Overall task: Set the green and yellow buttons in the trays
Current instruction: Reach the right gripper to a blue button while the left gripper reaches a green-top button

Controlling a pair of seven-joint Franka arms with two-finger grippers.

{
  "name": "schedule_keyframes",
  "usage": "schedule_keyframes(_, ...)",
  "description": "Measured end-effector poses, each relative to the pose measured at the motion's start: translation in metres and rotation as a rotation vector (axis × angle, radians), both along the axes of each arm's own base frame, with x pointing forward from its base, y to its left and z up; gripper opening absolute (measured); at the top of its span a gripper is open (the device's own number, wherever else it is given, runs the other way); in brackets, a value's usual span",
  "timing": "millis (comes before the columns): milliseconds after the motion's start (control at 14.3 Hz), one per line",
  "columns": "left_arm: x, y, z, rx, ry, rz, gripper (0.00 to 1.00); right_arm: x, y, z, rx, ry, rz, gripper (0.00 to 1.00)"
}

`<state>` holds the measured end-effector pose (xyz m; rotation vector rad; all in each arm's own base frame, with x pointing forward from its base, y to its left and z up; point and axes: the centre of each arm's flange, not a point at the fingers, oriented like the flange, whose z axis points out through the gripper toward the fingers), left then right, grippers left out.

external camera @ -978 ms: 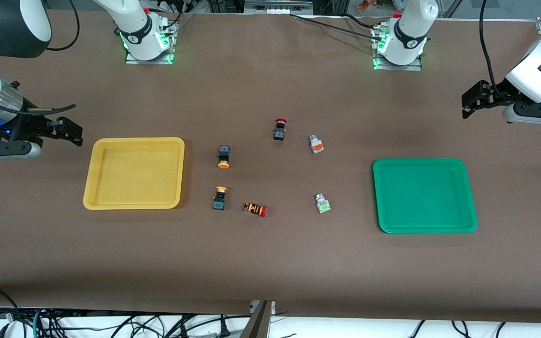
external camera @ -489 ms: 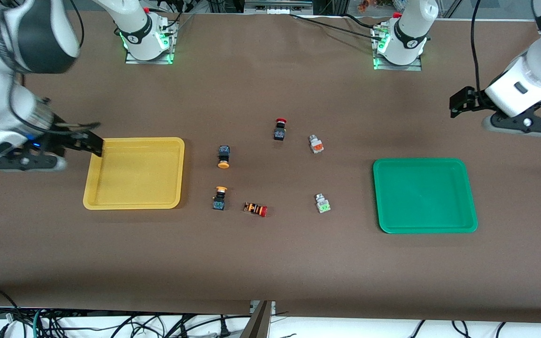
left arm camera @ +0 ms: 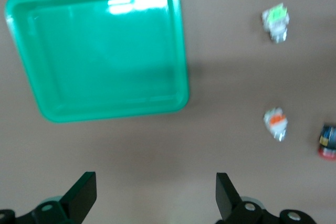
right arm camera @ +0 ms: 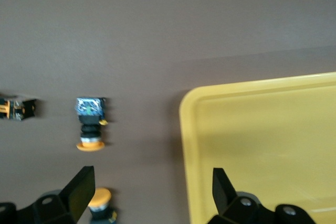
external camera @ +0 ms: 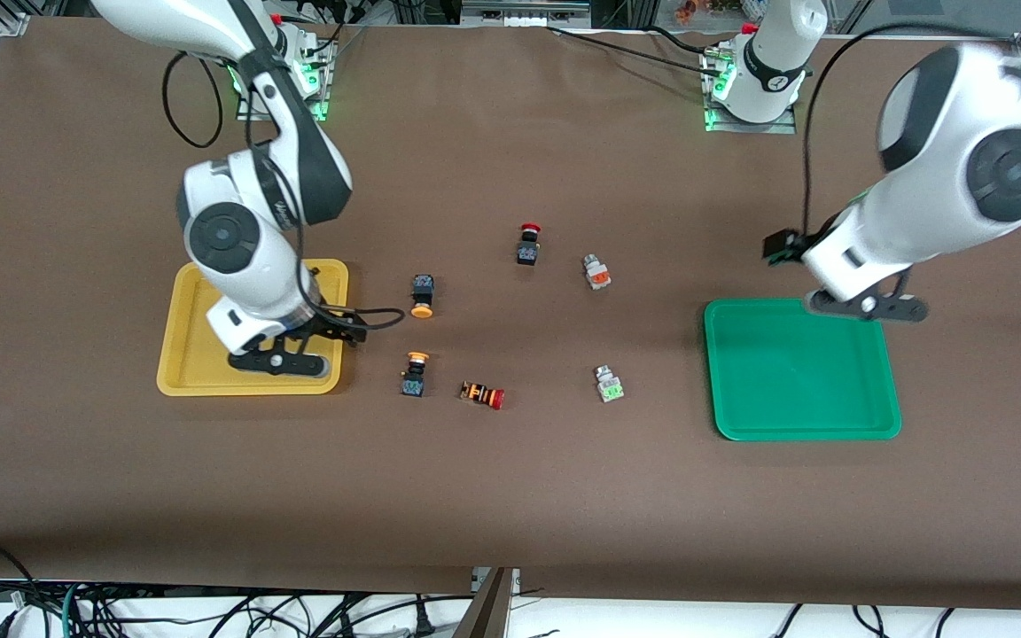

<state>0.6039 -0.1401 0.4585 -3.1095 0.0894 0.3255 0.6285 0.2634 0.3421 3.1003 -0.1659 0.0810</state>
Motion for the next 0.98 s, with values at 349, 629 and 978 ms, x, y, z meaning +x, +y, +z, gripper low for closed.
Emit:
schedule_keyframes(349,0.036,-0.076,-0.088,-0.022,-0.096,0.206,1.00,0.003,0.039,-0.077,0.050,-0.088,-0.103,0.99)
schedule_keyframes(629,0.065,-0.143,-0.135,-0.038,-0.141,0.286,1.00,-0.008,0.070,-0.147,0.086,-0.132,-0.149,0.99)
schedule_keyframes(978,0.082,-0.165,-0.202,-0.086,-0.218,0.292,1.00,-0.003,0.069,-0.166,0.104,-0.167,-0.161,0.98)
